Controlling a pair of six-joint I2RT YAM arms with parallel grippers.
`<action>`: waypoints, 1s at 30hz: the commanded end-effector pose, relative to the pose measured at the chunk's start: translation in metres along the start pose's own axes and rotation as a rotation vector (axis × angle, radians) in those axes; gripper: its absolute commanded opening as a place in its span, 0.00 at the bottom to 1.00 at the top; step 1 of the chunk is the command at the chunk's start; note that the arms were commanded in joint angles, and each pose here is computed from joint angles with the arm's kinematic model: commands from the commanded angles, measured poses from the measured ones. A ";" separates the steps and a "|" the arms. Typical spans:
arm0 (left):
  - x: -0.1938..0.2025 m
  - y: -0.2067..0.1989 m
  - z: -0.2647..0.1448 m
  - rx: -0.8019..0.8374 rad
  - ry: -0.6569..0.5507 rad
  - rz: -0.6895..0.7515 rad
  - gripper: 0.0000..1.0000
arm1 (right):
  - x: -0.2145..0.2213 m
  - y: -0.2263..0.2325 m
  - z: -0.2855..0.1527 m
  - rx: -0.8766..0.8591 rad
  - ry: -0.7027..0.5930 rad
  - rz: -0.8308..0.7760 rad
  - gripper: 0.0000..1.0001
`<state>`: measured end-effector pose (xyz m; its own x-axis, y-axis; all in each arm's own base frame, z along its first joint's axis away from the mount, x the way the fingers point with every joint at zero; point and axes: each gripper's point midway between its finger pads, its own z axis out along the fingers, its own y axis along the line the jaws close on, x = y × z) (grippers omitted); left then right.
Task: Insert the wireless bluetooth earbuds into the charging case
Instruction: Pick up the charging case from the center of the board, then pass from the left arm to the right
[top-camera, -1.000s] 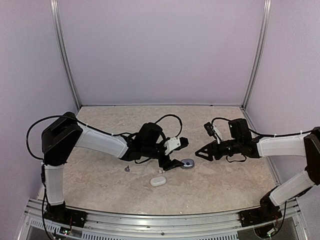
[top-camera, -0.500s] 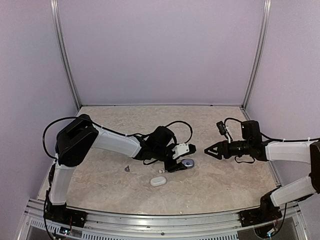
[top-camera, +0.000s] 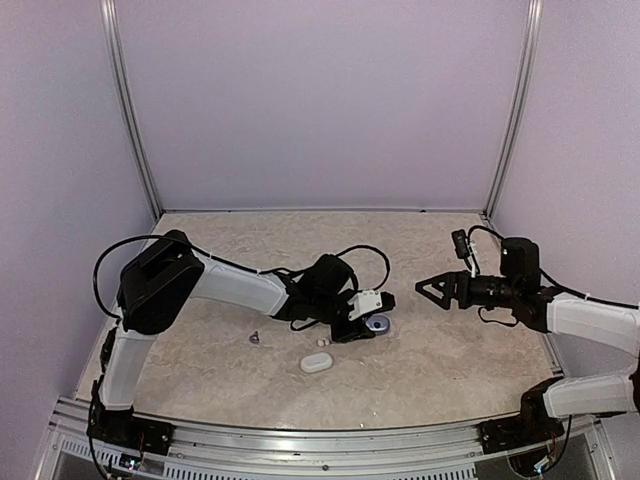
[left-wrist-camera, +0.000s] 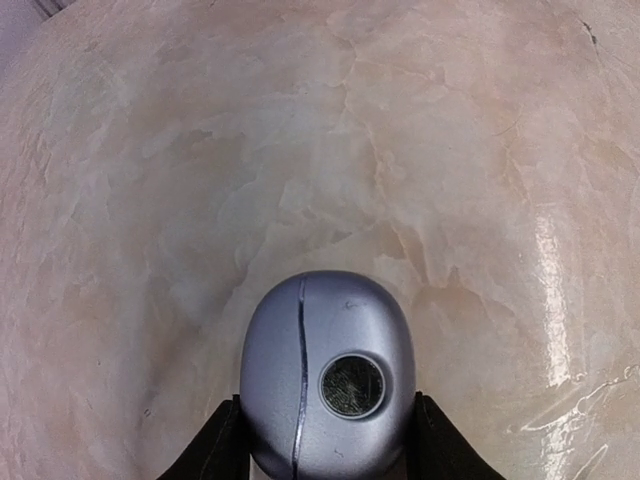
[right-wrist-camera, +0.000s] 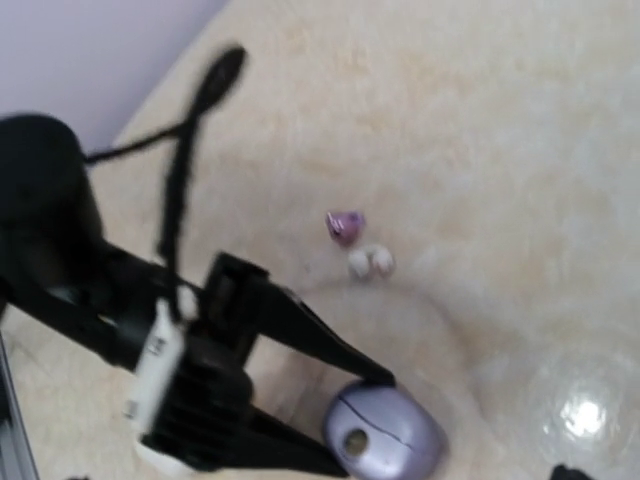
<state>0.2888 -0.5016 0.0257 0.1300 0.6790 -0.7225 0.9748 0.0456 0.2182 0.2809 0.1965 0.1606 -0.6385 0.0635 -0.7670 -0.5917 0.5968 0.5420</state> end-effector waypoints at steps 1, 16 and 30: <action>-0.011 0.001 -0.009 -0.064 -0.042 0.050 0.38 | -0.014 0.011 -0.012 -0.026 -0.094 -0.026 1.00; -0.094 0.010 -0.127 -0.510 -0.250 0.265 0.29 | -0.020 0.076 -0.029 -0.255 -0.087 -0.147 0.99; -0.136 -0.018 -0.194 -0.670 -0.375 0.369 0.26 | -0.002 0.126 -0.006 -0.404 0.016 -0.133 0.83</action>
<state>0.2201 -0.4592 0.2067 0.5490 0.5040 -0.6667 0.6200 0.2893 0.7293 0.2081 0.2543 0.2208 -0.5575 -0.0086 -0.8301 -0.7983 0.2797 0.5333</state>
